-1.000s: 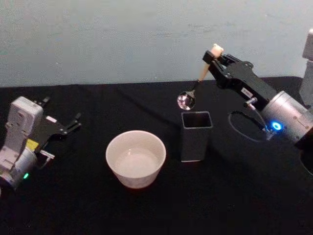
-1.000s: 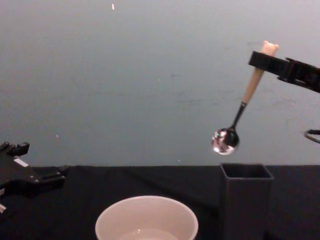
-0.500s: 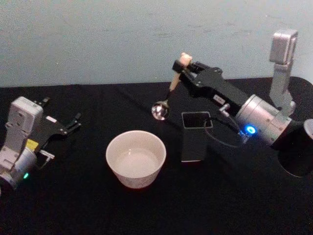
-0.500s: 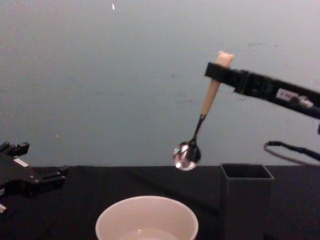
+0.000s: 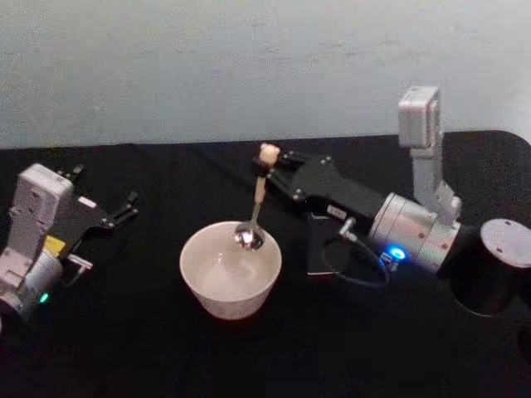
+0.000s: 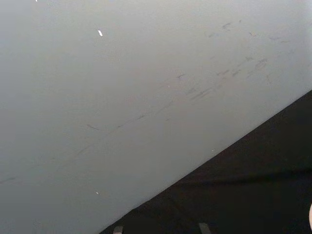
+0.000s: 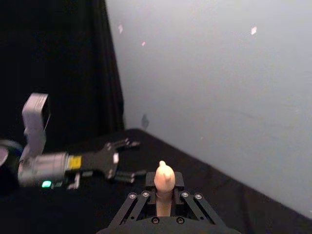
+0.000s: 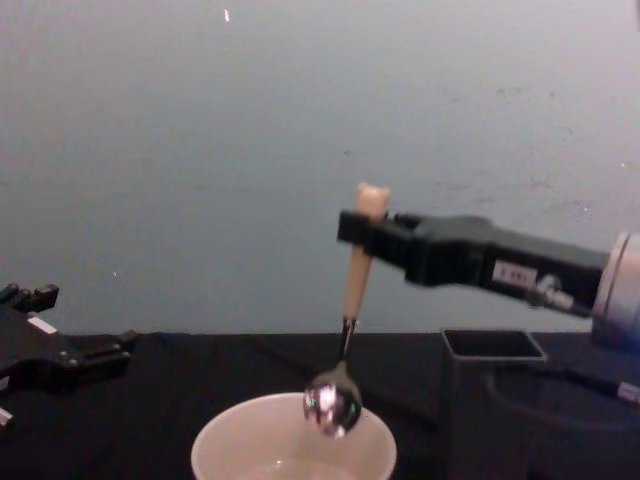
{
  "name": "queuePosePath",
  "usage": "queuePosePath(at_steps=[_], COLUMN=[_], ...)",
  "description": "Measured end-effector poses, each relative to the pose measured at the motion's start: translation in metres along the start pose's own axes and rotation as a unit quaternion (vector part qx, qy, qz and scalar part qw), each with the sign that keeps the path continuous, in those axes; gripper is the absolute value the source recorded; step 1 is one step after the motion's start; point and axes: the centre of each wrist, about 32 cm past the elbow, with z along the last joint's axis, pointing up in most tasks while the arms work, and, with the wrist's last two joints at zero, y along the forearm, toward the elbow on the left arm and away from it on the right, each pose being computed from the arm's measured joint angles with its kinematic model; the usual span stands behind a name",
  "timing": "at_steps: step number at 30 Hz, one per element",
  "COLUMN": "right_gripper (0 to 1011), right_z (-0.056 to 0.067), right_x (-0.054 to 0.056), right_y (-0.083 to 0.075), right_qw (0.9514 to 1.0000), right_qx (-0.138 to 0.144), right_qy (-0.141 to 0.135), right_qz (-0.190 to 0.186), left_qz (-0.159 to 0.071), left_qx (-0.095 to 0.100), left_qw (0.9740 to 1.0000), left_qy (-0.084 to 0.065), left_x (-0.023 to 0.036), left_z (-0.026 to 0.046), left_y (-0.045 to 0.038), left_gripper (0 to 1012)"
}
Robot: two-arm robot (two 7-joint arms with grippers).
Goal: Pick up the stirring spoon with one hand, stir inside the cup, then place it back in its original position.
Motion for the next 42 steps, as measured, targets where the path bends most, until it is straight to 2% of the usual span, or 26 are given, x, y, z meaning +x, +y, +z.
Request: queuePosePath(at_steps=[11,17,26,34,42], right_gripper=[189,189,189,189,189], right_z=[-0.012,-0.016,-0.021,-0.023,-0.023], right_x=[-0.007,-0.010,-0.019,-0.020,-0.012], right_y=[0.001,0.005,0.018,0.033,0.045], right_qw=[0.9970,0.9951,0.9902,0.9904,0.9938], right_qx=[-0.049,-0.062,-0.084,-0.086,-0.079], right_qy=[-0.044,-0.055,-0.075,-0.072,-0.056], right_qz=[0.041,0.055,0.083,0.081,0.055], left_qz=[0.000,0.000,0.000,0.000,0.000], left_qx=[0.000,0.000,0.000,0.000,0.000], left_qw=[1.0000,1.0000,1.0000,1.0000,1.0000], left_qy=[0.000,0.000,0.000,0.000,0.000], left_x=[0.0000,0.0000,0.0000,0.0000,0.0000], left_z=[0.0000,0.0000,0.0000,0.0000,0.0000], left_y=[0.0000,0.0000,0.0000,0.0000,0.0000], left_gripper=[1001,1001,1001,1001,1001])
